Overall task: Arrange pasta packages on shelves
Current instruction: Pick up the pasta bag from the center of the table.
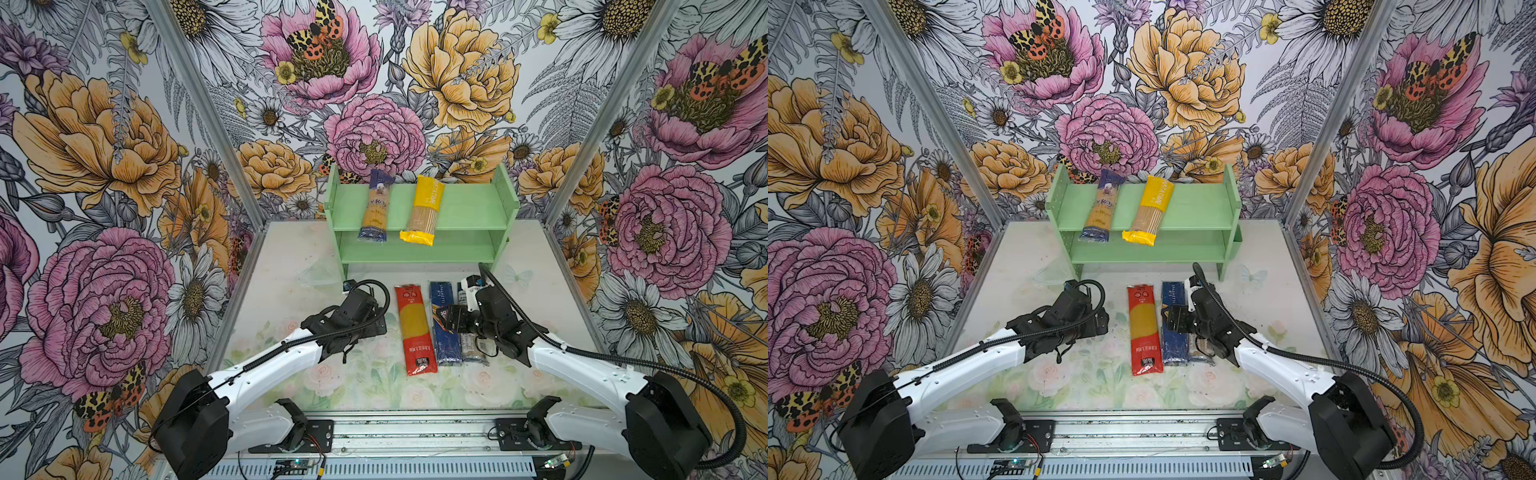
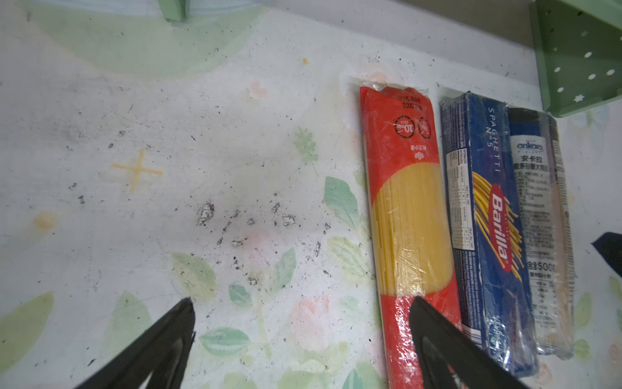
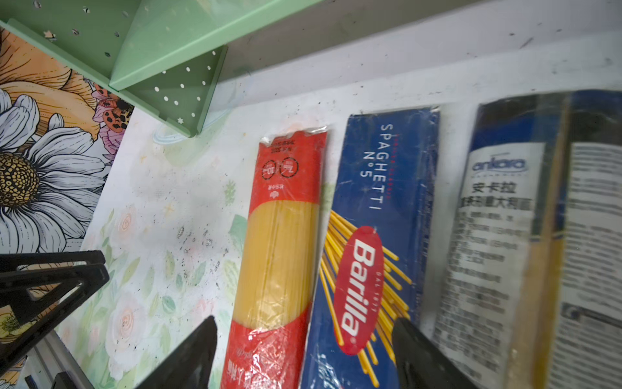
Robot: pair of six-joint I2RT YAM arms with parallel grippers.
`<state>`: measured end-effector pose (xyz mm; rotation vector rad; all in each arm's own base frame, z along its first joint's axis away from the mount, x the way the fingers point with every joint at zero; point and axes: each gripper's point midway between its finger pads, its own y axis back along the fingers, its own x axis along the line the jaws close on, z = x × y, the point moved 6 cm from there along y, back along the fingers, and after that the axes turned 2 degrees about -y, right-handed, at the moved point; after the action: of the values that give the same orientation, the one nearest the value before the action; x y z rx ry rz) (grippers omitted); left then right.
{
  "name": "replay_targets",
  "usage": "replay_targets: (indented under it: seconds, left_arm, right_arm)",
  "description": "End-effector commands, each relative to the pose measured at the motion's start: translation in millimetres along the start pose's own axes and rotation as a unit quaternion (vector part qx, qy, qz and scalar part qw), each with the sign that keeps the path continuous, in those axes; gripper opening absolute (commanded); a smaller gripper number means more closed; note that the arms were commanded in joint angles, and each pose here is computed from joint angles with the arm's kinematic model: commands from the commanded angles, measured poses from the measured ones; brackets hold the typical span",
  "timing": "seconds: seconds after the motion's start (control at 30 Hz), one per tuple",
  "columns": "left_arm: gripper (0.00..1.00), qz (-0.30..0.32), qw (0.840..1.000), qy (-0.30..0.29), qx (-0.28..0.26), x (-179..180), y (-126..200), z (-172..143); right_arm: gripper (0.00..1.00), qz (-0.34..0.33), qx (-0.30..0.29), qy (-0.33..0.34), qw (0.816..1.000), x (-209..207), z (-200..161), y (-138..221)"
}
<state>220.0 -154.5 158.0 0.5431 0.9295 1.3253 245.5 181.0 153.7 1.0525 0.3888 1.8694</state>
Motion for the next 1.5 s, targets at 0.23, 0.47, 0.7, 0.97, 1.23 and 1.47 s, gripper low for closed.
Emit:
replay_targets:
  seconds: [0.23, 0.47, 0.7, 0.97, 1.23, 1.47]
  left_arm:
    - [0.99, -0.044, 0.997, 0.046, -0.032, 21, 18, -1]
    - [0.99, -0.043, 0.998, 0.045, -0.019, 21, 13, -4]
    - [0.99, -0.049, 0.998, 0.045, -0.021, 22, 16, -5]
    - [0.99, -0.046, 0.997, 0.049, -0.023, 22, 16, -3]
    - [0.99, -0.045, 0.998, 0.046, -0.018, 20, 14, -3]
    - [0.99, -0.043, 0.998, 0.049, -0.020, 21, 14, -3]
  right_arm:
    - [0.88, -0.010, 0.030, 0.044, 0.999, 46, -8, -41]
    - [0.94, -0.049, 0.073, 0.071, 0.994, 54, -40, -78]
    - [0.98, -0.102, 0.084, 0.076, 0.988, 45, -56, -94]
    - [0.99, -0.155, 0.092, 0.081, 0.980, 30, -59, -94]
    - [0.99, -0.168, 0.136, 0.077, 0.973, 23, -77, -114]
    - [0.71, -0.169, 0.142, 0.077, 0.972, 22, -78, -113]
